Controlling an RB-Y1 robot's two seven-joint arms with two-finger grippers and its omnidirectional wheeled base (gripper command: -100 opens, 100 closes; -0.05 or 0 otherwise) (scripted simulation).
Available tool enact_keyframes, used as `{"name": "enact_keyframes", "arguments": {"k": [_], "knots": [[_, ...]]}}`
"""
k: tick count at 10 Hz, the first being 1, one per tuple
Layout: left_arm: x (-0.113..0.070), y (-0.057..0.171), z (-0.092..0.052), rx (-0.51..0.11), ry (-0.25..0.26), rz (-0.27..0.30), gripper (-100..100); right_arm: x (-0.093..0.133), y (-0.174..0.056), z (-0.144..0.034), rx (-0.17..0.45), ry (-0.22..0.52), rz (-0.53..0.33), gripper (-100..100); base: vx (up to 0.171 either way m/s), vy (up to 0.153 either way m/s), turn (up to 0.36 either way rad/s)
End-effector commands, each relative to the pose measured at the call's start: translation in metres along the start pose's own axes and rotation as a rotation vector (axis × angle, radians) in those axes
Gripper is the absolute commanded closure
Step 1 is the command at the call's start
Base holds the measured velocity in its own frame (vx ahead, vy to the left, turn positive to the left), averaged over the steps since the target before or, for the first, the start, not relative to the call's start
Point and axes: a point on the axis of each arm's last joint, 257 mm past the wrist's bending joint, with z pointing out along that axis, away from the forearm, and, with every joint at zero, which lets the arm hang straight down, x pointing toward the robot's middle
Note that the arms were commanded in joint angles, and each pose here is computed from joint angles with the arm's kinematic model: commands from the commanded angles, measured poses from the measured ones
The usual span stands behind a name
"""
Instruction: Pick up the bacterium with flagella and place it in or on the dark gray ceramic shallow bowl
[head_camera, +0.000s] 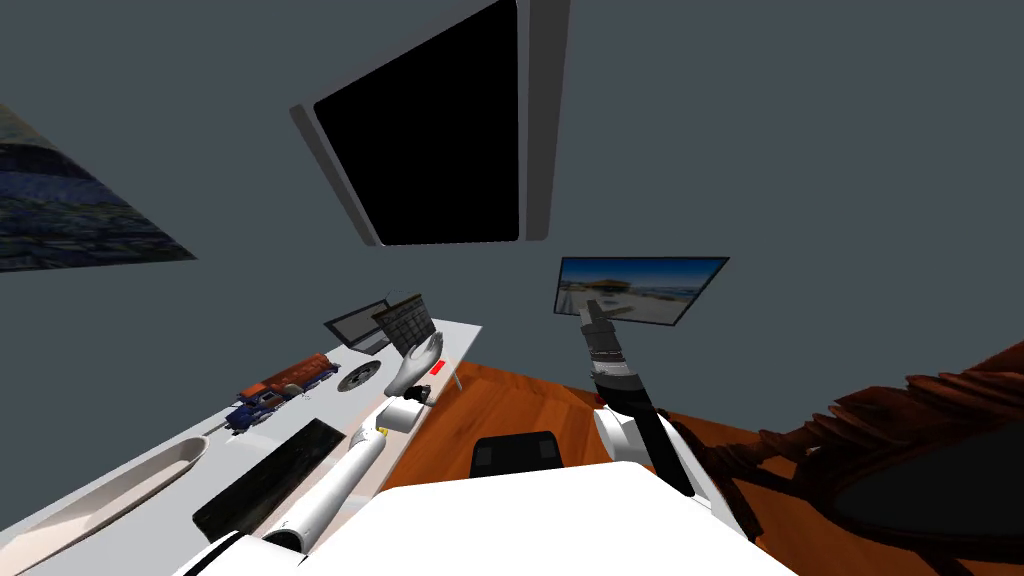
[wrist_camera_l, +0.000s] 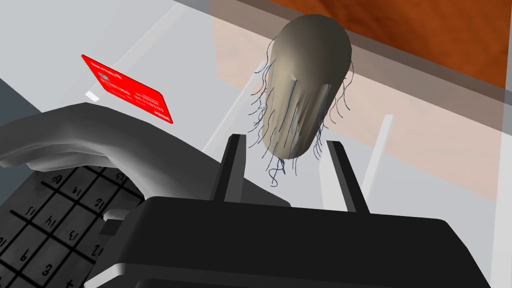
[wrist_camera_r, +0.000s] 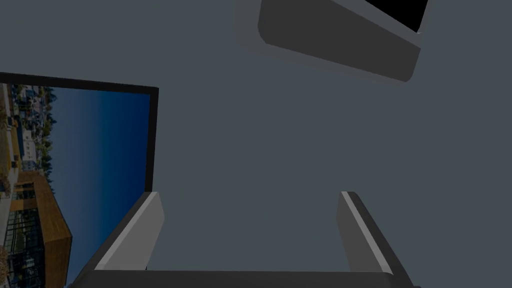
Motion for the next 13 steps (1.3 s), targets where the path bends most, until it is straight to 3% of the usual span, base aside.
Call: {"name": "enact_keyframes", "arguments": {"k": [1,2,3,8,12,13], "knots": [[0.009,-0.009,-0.005,0.019,0.012,0.024,100,0.000,0.000,0.000,0.000,0.000,0.000,0,0.067,-0.007,0.153],[0.021,-0.001,-0.006,0.006,0.025,0.057,100,0.000,0.000,0.000,0.000,0.000,0.000,0,0.090,-0.004,0.254],[0.023,-0.015,-0.010,0.035,0.029,0.060,100,0.000,0.000,0.000,0.000,0.000,0.000,0,0.075,-0.004,0.166],[0.058,-0.025,-0.028,0.069,0.064,0.155,100,0.000,0.000,0.000,0.000,0.000,0.000,0,0.075,-0.006,0.228],[0.075,-0.038,-0.046,0.109,0.076,0.215,100,0.000,0.000,0.000,0.000,0.000,0.000,0,0.075,-0.015,0.210],[0.072,-0.039,-0.044,0.106,0.075,0.199,100,0.000,0.000,0.000,0.000,0.000,0.000,0,0.041,-0.016,0.082]]}}
